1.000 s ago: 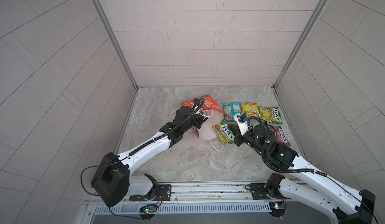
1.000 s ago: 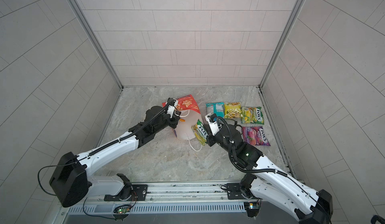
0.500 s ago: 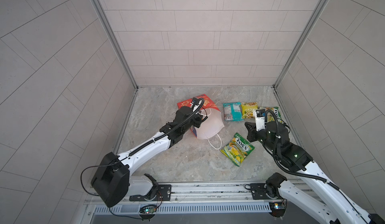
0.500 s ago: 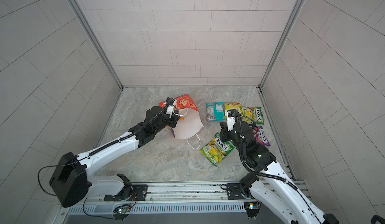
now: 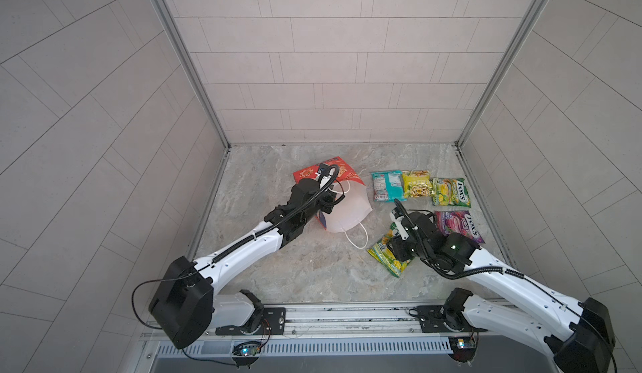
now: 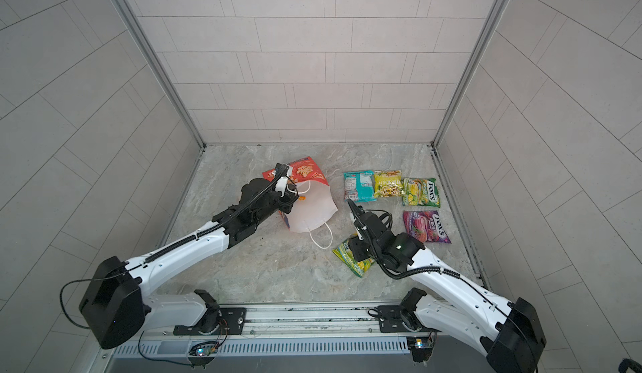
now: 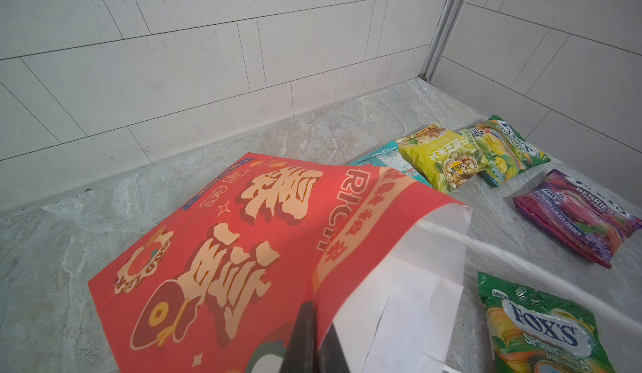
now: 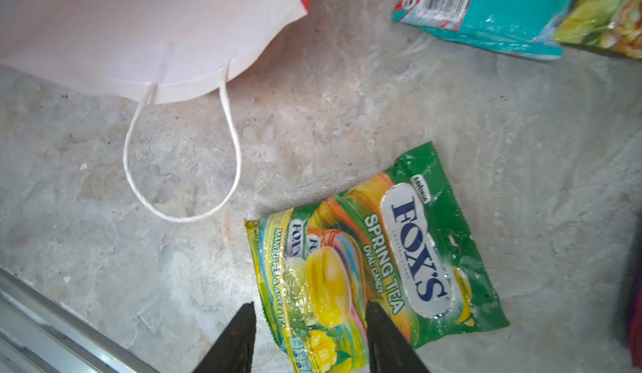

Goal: Take the snacks out of the paper bag
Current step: Rotate the snack at the center of the table.

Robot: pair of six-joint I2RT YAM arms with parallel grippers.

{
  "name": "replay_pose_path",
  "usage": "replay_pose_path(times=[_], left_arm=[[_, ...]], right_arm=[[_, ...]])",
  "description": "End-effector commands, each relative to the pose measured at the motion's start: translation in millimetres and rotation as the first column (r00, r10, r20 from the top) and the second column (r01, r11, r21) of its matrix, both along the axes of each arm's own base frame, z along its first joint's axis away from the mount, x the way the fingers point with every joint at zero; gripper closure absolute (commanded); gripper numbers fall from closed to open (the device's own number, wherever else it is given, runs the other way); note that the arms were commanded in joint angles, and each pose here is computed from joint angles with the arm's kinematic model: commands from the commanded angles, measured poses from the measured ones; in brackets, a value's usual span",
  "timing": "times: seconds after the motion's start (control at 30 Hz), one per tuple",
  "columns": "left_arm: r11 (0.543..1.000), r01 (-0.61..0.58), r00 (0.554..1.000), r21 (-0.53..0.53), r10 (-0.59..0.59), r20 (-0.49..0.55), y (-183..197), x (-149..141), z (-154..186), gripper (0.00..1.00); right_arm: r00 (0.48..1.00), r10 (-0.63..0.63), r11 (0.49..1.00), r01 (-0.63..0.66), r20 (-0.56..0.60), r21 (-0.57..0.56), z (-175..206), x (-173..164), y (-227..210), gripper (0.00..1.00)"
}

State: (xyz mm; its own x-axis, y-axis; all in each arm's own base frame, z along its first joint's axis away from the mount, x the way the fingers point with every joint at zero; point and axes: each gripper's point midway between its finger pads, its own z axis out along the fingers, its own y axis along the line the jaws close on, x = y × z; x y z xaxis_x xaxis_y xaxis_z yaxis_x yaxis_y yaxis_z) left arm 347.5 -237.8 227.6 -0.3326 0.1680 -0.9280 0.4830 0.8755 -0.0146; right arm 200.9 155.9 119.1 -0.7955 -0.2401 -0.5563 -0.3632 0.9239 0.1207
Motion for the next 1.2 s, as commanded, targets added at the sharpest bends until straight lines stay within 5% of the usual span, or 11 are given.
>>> replay_pose_path(times=[0.0, 0.07, 0.33, 0.37, 0.4, 0.43, 0.83, 1.17], left_arm=[[1.0, -0.013, 1.0, 0.012, 0.013, 0.016, 7.4, -4.6, 4.8, 1.0], [1.0, -0.016, 1.0, 0.013, 0.016, 0.017, 9.1, -6.2, 4.0, 1.0], [0.999, -0.019, 1.0, 0.028, 0.019, 0.011, 11.6, -7.9, -4.8, 1.0], [0.999, -0.021, 1.0, 0.03, 0.021, 0.012, 12.6, -7.9, -5.0, 1.0], [0.999, -0.024, 1.0, 0.031, 0.023, 0.012, 13.4, -7.8, -5.3, 1.0], [0.999, -0.026, 1.0, 0.032, 0.025, 0.014, 13.7, -7.2, -5.2, 1.0], [0.999, -0.024, 1.0, 0.026, 0.024, 0.009, 13.7, -6.6, -5.2, 1.0], [1.0, -0.019, 1.0, 0.021, 0.019, 0.007, 11.4, -5.2, -4.6, 1.0]], right_arm=[[0.999, -0.014, 0.995, 0.011, -0.029, -0.097, -12.5, -14.0, -12.0, 0.44], [1.0, 0.0, 0.991, 0.0, -0.004, -0.134, -15.3, -17.3, -11.2, 0.32], [0.995, -0.019, 0.955, 0.047, 0.095, -0.295, -21.3, -3.8, -17.0, 0.21], [0.995, -0.031, 0.948, 0.058, 0.093, -0.314, -22.2, -2.3, -18.6, 0.17], [0.996, -0.034, 0.945, 0.061, 0.087, -0.322, -23.0, -1.9, -18.2, 0.02], [0.997, -0.031, 0.942, 0.055, 0.076, -0.331, -25.0, -1.8, -16.4, 0.01], [0.996, 0.059, 0.93, -0.081, -0.073, -0.358, -56.7, -7.9, 16.4, 0.03], [0.997, -0.066, 0.913, 0.043, -0.044, -0.405, -66.1, 8.1, -1.8, 0.25]])
